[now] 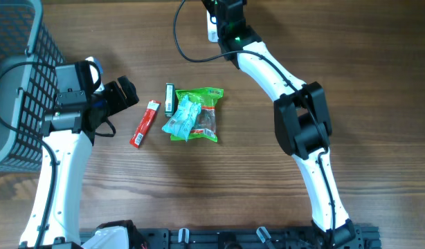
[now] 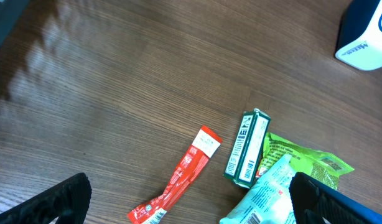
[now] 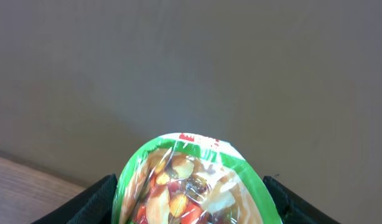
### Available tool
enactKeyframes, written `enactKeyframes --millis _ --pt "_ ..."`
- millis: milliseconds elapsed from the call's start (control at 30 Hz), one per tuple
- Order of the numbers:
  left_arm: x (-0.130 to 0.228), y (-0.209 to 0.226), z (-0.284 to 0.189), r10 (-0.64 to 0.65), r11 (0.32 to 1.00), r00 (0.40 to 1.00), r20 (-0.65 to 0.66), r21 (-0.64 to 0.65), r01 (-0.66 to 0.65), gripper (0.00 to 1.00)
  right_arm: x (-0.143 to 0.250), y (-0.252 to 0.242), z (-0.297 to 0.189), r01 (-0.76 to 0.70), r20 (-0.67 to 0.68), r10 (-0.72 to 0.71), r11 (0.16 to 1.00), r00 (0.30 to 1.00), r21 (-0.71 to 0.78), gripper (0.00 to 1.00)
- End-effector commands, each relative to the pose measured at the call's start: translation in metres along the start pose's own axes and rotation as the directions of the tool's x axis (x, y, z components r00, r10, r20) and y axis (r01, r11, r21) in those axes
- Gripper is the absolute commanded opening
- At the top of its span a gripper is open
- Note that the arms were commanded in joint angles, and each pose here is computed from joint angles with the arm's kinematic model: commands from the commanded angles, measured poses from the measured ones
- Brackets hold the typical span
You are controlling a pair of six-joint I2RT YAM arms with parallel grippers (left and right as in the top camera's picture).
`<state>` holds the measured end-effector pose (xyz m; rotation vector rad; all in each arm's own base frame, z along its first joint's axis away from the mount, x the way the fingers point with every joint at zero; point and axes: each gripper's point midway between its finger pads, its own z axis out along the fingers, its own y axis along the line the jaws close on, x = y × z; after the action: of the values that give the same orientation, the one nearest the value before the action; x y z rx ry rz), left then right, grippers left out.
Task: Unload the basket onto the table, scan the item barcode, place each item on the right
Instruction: 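Hold the noodle cup under the scanner window with the right gripper, then carry the noodle cup to the table's right side and lower it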
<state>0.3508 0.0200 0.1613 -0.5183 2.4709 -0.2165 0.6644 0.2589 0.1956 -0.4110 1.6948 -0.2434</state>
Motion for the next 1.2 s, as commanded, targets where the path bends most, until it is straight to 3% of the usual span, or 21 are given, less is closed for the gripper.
enactKeyframes --millis 0,233,333,500,700,833,1000,1167 --pt "-0.004 -0.004 -0.003 0.005 1.0 1.0 0.012 0.014 -0.005 1.0 -0.073 -0.033 -0.037 -0.135 0.047 0.136 0.991 0.99 -0.021 0.71" --pt "-0.004 -0.004 -0.003 0.005 1.0 1.0 0.012 0.014 -0.005 1.0 -0.117 -0.088 -0.1 -0.248 -0.042 0.248 0.968 0.968 -0.017 0.74" --pt "-0.005 -0.004 -0.003 0.005 1.0 1.0 0.012 0.013 -0.005 1.0 -0.111 -0.138 -0.142 -0.329 -0.162 0.331 0.944 0.93 0.042 0.75" --pt "-0.004 -0.004 -0.003 0.005 1.0 1.0 0.012 0.014 -0.005 1.0 -0.051 -0.193 -0.172 -0.431 -0.349 0.478 0.878 0.806 0.208 0.75" --pt "-0.004 -0.004 -0.003 0.005 1.0 1.0 0.012 0.014 -0.005 1.0 0.052 -0.225 -0.204 -0.521 -0.63 0.58 0.797 0.516 0.307 0.75" --pt "-0.004 -0.004 -0.003 0.005 1.0 1.0 0.012 0.014 -0.005 1.0 0.112 -0.237 -0.222 -0.547 -0.717 0.609 0.748 0.34 0.376 0.74" --pt "-0.004 -0.004 -0.003 0.005 1.0 1.0 0.012 0.014 -0.005 1.0 0.177 -0.244 -0.23 -0.518 -0.737 0.635 0.722 0.231 0.459 0.75" --pt "-0.004 -0.004 -0.003 0.005 1.0 1.0 0.012 0.014 -0.005 1.0 0.22 -0.241 -0.224 -0.513 -0.727 0.651 0.711 0.22 0.482 0.78"
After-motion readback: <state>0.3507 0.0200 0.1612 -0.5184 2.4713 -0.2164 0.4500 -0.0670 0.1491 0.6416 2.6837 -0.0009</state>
